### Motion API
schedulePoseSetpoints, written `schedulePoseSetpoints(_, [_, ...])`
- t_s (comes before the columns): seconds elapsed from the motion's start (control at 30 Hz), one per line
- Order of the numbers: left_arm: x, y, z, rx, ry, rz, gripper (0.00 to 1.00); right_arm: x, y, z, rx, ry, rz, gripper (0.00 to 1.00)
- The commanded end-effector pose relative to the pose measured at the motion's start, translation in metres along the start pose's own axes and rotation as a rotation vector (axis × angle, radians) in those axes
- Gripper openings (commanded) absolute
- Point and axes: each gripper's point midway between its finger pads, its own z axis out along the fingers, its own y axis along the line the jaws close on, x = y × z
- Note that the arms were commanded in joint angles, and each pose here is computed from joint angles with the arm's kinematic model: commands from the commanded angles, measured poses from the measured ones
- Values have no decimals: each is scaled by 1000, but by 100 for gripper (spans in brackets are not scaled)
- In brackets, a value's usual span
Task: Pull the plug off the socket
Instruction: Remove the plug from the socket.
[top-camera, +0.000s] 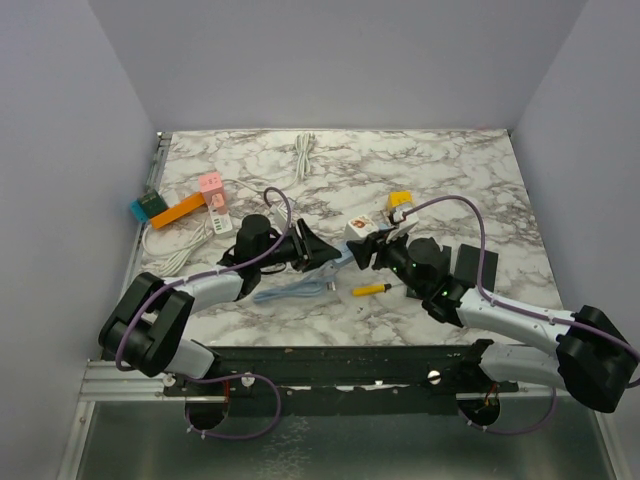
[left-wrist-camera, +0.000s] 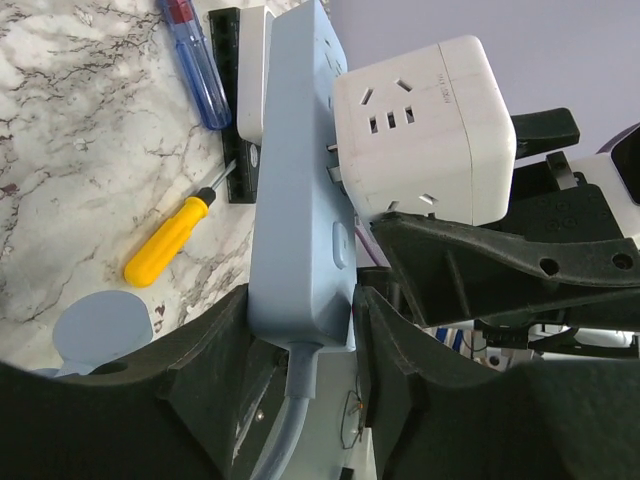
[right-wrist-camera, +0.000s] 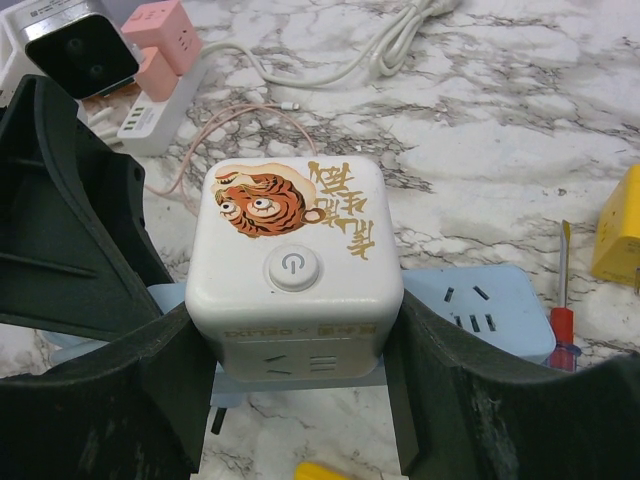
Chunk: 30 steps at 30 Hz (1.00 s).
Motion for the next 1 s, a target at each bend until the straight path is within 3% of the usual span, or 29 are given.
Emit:
schedulePoseSetpoints(0.0, [5, -13, -2, 60, 12, -3, 49, -38, 10, 2, -14, -131, 30, 0])
schedulePoseSetpoints(0.2, [8, -14, 3, 68, 22, -16, 47, -40, 16, 4, -30, -136, 29, 0])
schedulePoseSetpoints(0.37, [13, -12, 6, 69, 38, -22, 15, -37, 17, 6, -26, -117, 29, 0])
schedulePoseSetpoints(0.47, [18, -3, 6, 51, 51, -35, 1, -36, 15, 9, 2, -86, 32, 0])
schedulePoseSetpoints(0.97, [20, 11, 2, 15, 18, -64, 0, -36, 2, 3, 68, -112, 82, 0])
